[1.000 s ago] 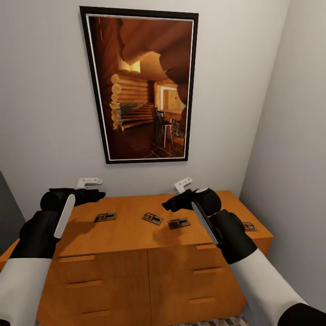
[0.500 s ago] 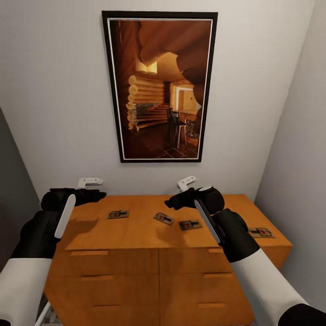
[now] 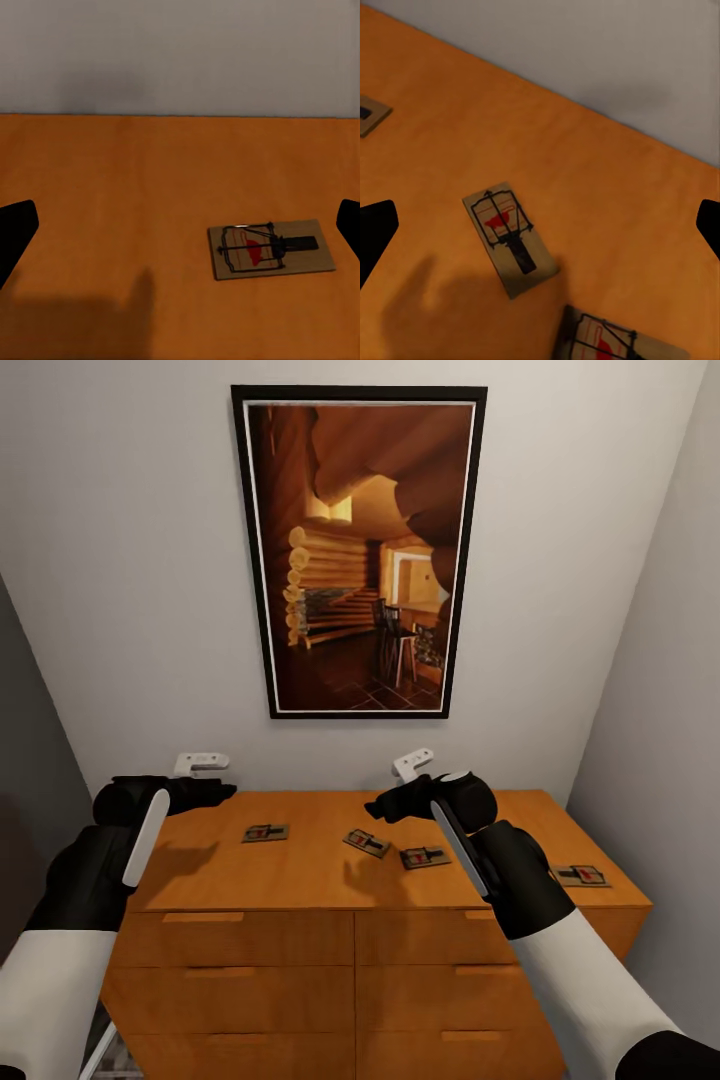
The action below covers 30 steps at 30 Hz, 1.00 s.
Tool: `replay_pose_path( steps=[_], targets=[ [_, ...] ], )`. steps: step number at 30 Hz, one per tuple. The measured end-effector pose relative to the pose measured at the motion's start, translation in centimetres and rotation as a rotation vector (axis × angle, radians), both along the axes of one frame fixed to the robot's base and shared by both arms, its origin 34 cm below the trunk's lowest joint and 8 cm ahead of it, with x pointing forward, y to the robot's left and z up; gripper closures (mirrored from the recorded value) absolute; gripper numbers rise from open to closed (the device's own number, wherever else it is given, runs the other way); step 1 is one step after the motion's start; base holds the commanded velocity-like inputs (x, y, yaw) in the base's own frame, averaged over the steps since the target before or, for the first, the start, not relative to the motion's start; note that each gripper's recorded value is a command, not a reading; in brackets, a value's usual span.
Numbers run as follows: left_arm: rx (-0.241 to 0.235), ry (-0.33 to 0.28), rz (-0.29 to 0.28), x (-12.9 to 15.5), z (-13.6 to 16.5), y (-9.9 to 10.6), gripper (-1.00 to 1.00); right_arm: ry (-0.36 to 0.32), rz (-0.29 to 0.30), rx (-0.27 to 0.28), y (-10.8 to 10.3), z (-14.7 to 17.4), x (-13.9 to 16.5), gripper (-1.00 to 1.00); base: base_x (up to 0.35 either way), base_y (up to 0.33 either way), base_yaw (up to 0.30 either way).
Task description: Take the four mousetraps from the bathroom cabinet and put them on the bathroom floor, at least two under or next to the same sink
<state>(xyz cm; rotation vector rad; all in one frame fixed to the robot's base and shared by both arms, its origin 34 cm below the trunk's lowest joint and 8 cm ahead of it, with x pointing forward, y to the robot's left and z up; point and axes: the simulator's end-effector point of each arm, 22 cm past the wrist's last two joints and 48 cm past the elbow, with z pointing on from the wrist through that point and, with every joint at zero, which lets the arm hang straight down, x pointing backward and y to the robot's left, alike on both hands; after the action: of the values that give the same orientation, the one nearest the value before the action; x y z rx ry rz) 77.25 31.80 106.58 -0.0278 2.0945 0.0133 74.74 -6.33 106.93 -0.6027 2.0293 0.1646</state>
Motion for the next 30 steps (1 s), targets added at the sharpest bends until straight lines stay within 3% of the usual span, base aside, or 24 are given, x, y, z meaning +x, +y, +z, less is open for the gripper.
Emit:
replay_pose_path(
  steps=[20, 30],
  targets=[
    [-0.001, 0.0, -0.001, 0.0, 0.0, -0.09, -1.0, 0.003, -0.011, 0.001, -0.37, -0.11, 0.17, -1.0, 0.001, 0.0, 0.1],
    [-0.003, 0.0, -0.003, -0.01, 0.01, -0.18, -1.0, 0.004, -0.014, -0.005, -0.53, -0.24, 0.19, -1.0, 0.131, -0.091, 0.013]
  ],
)
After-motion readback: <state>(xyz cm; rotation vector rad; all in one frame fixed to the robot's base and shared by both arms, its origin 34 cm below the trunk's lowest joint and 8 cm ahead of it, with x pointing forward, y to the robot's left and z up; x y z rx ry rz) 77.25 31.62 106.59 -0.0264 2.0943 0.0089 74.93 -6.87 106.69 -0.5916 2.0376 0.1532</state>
